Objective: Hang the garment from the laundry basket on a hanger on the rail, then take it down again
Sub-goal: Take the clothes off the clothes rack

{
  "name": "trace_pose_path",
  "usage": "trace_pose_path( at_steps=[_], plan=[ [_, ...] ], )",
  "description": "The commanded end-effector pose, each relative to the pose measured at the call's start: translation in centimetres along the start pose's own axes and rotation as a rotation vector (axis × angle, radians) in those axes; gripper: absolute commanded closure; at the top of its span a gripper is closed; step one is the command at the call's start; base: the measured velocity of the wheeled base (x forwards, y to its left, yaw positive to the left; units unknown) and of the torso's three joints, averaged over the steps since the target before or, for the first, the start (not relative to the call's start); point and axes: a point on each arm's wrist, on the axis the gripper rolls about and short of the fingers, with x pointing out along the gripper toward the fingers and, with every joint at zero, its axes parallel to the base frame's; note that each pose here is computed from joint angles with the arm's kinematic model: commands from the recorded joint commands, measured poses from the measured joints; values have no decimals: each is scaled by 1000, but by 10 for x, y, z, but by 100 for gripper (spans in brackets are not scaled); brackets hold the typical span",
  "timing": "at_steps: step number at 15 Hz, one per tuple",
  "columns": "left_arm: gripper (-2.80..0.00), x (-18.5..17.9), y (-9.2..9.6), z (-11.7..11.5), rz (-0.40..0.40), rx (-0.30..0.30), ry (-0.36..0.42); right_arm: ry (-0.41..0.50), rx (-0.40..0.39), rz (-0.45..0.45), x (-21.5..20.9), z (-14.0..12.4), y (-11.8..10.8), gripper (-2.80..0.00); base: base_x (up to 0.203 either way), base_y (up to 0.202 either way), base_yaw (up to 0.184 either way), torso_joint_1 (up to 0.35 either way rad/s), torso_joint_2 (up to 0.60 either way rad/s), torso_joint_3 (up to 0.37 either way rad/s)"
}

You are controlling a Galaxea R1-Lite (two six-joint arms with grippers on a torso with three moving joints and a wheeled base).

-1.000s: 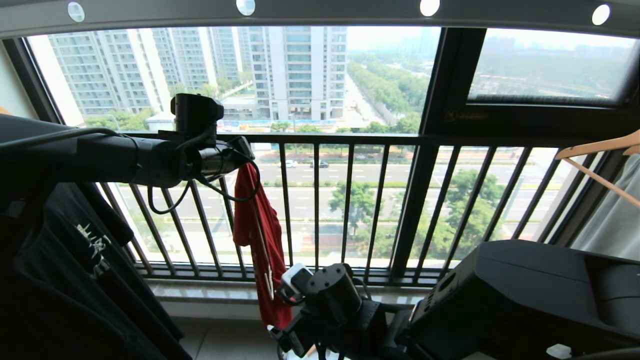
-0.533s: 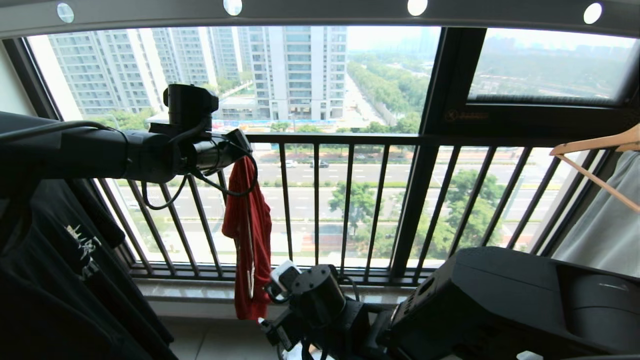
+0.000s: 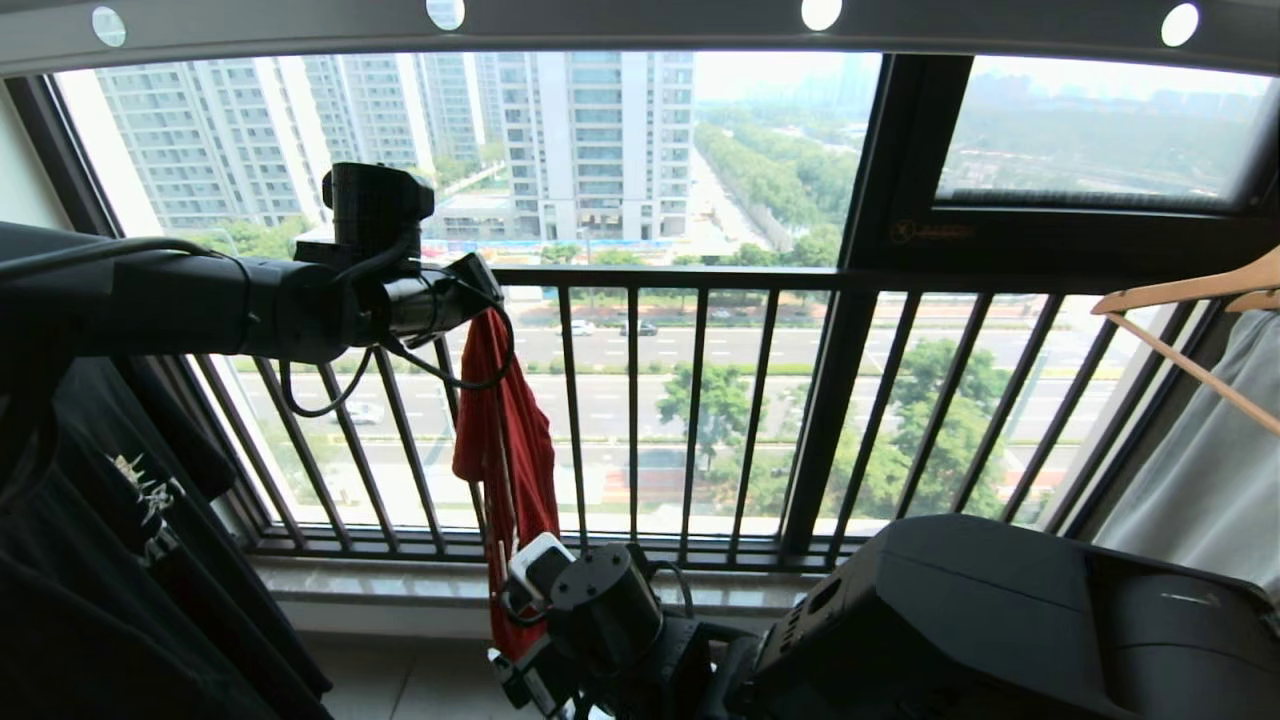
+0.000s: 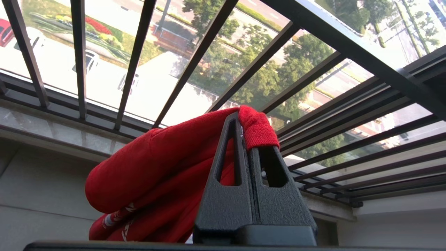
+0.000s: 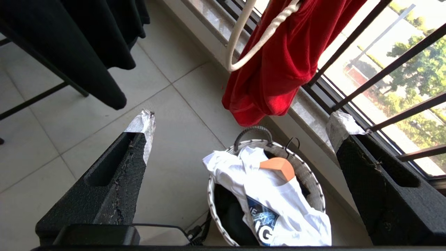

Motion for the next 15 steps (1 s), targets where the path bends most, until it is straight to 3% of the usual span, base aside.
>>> trace_pose_path(
  at_steps=[1, 7, 11, 12, 15],
  plan=[
    [0, -2, -1, 2, -3, -4, -7, -14, -1, 3, 5, 2, 4, -280, 0, 0, 0, 0, 0, 0],
    [0, -17, -5, 11, -5, -21, -6, -78, 14, -54, 34, 10, 11, -280, 0, 0, 0, 0, 0, 0],
    [0, -33, -11, 23, -24, -37, -35, -82, 34, -122, 49, 18, -6, -280, 0, 0, 0, 0, 0, 0],
    [0, -37, -12, 26, -30, -39, -44, -82, 33, -120, 49, 17, -5, 0, 0, 0, 0, 0, 0, 0],
    [0, -47, -15, 32, -54, -46, -48, -103, 37, -120, 54, 22, -4, 0, 0, 0, 0, 0, 0, 0]
  ],
)
